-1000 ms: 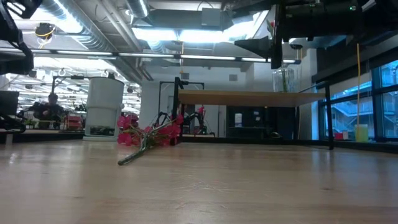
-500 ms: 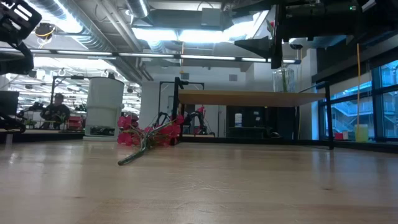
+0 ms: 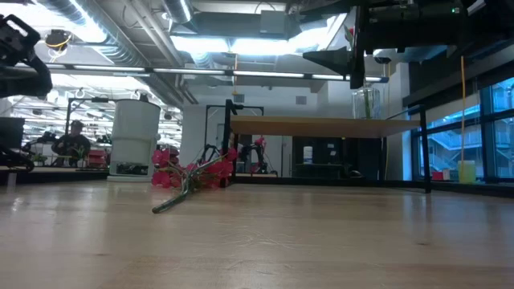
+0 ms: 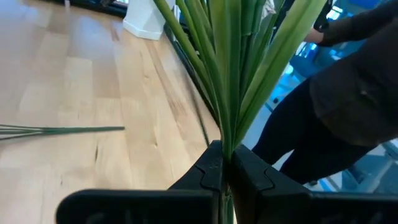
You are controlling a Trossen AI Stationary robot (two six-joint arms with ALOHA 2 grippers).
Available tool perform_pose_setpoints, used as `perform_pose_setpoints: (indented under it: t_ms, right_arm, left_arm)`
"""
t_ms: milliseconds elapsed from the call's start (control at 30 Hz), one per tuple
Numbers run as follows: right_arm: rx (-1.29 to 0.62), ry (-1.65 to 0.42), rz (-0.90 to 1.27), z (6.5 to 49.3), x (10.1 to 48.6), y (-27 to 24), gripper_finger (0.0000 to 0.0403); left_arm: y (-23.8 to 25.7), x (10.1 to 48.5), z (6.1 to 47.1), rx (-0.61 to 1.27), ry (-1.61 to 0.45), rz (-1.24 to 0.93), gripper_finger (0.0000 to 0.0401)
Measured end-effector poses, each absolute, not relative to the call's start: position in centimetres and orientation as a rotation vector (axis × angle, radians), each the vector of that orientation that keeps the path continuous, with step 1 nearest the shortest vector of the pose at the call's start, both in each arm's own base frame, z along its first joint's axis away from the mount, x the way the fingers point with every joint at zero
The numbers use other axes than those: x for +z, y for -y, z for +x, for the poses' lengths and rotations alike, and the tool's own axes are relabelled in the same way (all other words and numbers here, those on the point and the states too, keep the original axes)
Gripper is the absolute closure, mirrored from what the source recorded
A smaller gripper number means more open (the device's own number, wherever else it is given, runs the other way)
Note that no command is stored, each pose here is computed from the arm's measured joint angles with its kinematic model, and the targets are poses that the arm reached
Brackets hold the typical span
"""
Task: Pick and place flowers into a vace then onto a shelf
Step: Put the white flowers into the transparent vase
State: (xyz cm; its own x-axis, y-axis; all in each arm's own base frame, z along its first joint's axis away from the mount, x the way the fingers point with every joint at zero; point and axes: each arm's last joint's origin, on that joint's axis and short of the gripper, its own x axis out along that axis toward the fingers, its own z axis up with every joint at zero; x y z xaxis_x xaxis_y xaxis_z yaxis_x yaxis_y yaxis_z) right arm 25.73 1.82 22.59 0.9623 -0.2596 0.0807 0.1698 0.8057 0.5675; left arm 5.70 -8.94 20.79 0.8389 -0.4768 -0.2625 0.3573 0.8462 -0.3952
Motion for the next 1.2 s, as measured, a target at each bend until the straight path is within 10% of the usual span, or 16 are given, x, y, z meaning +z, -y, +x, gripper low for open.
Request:
perform_pose_setpoints:
  t_ms: [1200]
  right_arm:
    - [-0.231, 0.158, 0.593, 25.7, 22.6, -1.8, 0.0054]
  left_arm:
    - [9.7, 19.4, 4.9, -0.441, -0.373, -0.427, 0.0306]
